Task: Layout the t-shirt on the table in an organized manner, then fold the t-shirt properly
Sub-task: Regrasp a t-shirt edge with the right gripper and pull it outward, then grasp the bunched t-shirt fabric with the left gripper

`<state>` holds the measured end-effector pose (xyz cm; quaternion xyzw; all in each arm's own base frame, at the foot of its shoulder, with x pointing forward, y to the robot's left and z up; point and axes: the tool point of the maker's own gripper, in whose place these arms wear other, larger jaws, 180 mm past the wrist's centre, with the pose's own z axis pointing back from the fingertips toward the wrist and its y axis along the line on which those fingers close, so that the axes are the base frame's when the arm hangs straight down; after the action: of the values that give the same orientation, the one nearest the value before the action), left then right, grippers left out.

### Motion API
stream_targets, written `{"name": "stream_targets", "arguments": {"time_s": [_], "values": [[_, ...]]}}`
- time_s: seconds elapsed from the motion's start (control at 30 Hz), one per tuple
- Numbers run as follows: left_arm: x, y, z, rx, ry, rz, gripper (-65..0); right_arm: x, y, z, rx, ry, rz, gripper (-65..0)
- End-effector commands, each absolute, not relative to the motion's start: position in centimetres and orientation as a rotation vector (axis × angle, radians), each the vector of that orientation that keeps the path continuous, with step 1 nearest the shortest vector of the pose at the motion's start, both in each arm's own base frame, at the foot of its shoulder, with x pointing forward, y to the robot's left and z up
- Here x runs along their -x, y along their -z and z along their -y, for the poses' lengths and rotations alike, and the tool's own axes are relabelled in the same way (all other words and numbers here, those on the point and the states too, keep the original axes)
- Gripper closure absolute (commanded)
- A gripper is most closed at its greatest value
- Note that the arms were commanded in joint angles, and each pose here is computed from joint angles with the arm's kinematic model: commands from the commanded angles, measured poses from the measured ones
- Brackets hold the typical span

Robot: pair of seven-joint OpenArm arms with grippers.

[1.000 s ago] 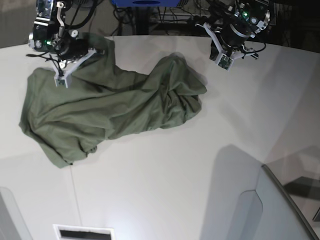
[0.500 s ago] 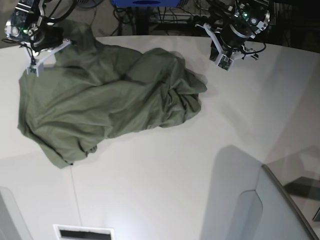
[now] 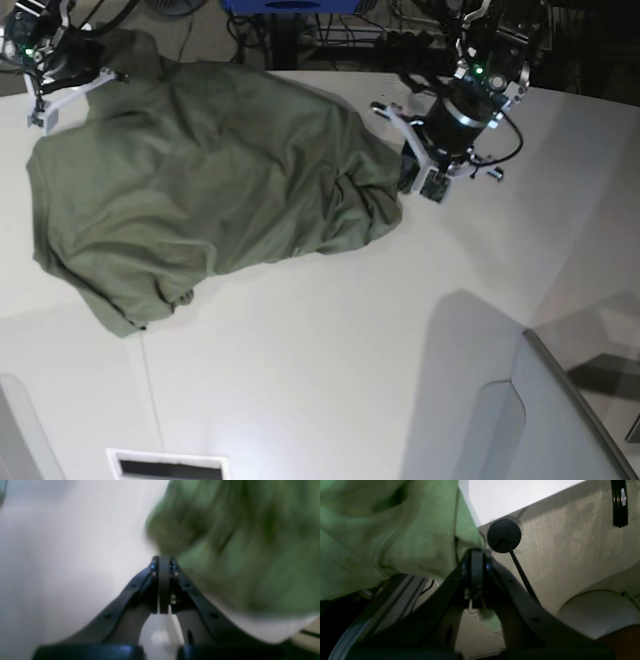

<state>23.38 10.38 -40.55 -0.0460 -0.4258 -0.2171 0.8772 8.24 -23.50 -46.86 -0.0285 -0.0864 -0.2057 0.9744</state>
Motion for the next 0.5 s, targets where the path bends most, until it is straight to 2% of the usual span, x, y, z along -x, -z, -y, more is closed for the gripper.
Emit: {"name": "stream_targets", "arguments": {"time_s": [0.0, 0.2, 0.47], "values": [[-24.5, 39.2, -8.2, 0.14, 0.481, 0.948, 0.0, -8.1, 46.7, 23.8, 0.068, 0.415, 0.177, 0.0], [-26.7, 40.3, -0.8, 0.233, 0.63, 0.877, 0.0, -6.9, 46.9, 23.9, 0.074, 0.417, 0.151, 0.0], [-29.4, 44.0, 0.7, 0.224, 0.614, 0.79, 0.0, -5.7, 46.5, 25.9, 0.114, 0.478, 0.148, 0.0]]}}
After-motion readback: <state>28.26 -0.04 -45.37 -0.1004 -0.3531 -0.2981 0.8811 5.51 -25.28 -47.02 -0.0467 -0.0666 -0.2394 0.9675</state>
